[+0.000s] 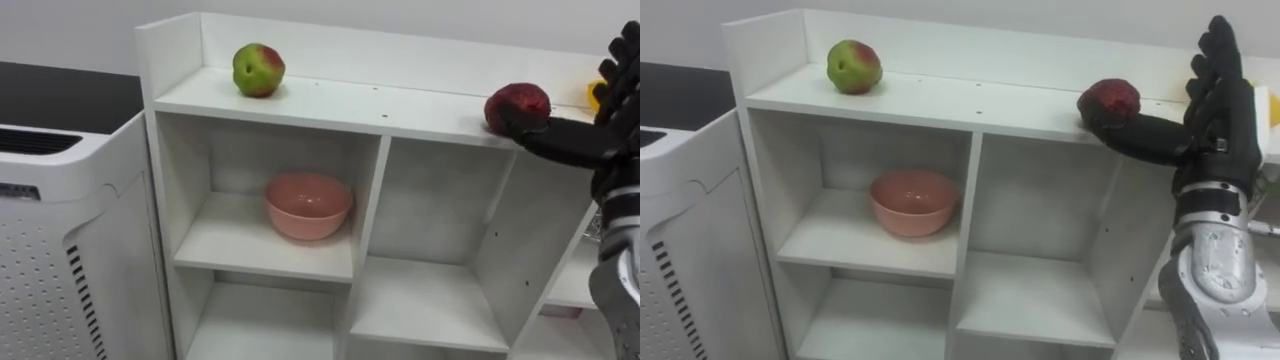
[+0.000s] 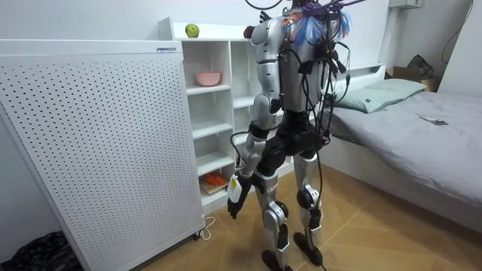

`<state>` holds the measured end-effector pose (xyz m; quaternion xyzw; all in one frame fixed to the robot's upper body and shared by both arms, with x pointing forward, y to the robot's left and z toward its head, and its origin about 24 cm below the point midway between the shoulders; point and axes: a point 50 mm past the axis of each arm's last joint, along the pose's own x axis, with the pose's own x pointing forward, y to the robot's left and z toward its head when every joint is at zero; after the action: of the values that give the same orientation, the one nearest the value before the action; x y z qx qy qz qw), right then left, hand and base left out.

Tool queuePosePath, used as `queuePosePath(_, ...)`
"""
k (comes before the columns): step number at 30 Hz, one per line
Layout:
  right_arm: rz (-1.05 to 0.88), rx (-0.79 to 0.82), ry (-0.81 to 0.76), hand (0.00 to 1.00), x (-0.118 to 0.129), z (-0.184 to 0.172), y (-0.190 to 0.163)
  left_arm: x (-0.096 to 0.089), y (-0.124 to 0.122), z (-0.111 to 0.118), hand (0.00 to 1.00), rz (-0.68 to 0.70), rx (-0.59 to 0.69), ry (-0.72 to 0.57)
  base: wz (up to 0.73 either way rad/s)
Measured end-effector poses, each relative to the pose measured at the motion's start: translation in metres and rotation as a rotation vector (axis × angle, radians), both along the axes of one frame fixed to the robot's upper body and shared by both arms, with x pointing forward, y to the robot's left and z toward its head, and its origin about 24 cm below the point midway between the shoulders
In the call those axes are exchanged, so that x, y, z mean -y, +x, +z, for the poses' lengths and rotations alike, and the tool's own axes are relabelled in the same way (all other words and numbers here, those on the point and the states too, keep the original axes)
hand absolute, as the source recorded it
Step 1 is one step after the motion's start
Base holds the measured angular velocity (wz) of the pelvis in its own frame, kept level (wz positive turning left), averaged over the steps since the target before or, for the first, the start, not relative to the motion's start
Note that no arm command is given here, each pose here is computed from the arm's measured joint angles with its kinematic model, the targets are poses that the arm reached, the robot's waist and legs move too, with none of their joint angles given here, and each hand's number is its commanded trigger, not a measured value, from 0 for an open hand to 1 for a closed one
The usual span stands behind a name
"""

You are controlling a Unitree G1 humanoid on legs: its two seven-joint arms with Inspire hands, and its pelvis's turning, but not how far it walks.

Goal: Arrange fruit in the closet

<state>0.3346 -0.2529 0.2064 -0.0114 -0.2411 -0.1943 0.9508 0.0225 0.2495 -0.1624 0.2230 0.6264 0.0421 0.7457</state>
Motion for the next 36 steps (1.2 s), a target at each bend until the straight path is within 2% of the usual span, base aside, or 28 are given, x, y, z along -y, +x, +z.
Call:
queuePosePath(9, 0.037, -0.097, -0.052, 0.00, 0.006, 0.001, 0.013, -0.012, 0.003, 0.005, 0.00, -0.030, -0.020, 0.036, 0.02)
queuePosePath(19, 0.095, -0.148, -0.060, 0.00, 0.009, -0.002, 0.015, -0.015, 0.008, 0.007, 0.00, -0.039, -0.016, 0.060, 0.01)
queuePosePath(20, 0.104, -0.150, -0.060, 0.07, 0.010, -0.002, 0.015, -0.016, 0.007, 0.007, 0.00, -0.033, -0.017, 0.061, 0.00)
queuePosePath(21, 0.117, -0.152, -0.063, 0.34, 0.009, -0.001, 0.015, -0.016, 0.006, 0.007, 0.00, -0.032, -0.018, 0.062, 0.00)
queuePosePath(23, 0.134, -0.163, -0.087, 1.00, 0.010, 0.000, 0.015, -0.016, 0.006, 0.007, 0.00, -0.031, -0.018, 0.064, 0.00)
queuePosePath(36, 0.168, -0.199, -0.153, 1.00, 0.011, 0.001, 0.015, -0.018, 0.004, 0.008, 0.00, -0.025, -0.027, 0.083, 0.00)
